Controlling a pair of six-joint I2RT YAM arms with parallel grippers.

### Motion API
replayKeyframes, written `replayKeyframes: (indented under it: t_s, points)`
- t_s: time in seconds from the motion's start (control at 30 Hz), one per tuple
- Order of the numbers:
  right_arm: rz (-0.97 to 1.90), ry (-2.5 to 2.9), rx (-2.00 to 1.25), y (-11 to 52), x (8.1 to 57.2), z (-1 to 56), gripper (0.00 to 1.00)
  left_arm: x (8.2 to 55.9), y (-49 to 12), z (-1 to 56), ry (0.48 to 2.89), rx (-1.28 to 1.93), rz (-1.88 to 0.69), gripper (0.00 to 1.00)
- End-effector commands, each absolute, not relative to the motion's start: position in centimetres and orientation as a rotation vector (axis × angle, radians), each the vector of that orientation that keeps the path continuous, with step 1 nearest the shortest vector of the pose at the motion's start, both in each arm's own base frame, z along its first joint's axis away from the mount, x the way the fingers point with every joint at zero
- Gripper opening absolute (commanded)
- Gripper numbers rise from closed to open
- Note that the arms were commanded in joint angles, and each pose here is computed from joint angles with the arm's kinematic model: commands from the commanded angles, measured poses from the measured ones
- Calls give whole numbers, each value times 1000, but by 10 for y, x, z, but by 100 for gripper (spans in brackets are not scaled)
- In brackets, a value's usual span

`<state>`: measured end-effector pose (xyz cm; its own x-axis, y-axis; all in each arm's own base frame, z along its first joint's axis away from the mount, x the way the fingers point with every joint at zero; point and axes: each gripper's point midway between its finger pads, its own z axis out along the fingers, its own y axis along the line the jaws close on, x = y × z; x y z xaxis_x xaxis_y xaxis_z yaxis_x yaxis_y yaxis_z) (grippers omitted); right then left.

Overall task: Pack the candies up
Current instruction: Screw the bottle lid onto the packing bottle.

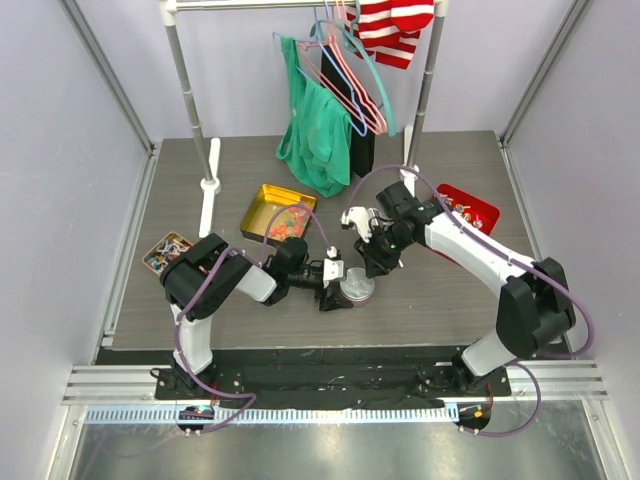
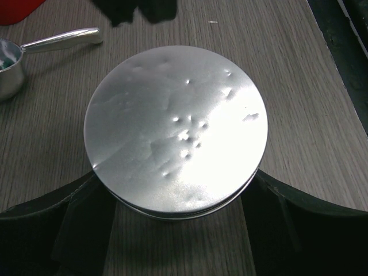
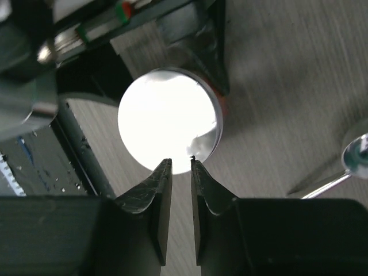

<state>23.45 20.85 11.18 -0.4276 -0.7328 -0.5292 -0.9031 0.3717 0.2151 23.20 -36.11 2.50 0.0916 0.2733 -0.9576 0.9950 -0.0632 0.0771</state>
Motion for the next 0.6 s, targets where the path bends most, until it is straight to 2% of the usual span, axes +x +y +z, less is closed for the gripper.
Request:
replayKeyframes:
  t_s: [0.0, 0.27, 0.57]
  points:
    - [734, 2221, -1403, 235, 263, 118, 25, 241, -354, 15, 1380, 1495, -972, 54]
    - [790, 2201, -1411, 255, 283, 111, 29, 241, -355, 16, 1373, 1499, -971, 54]
    - [827, 2204, -1436, 263, 280, 104, 31, 241, -355, 14, 1381, 1502, -973, 54]
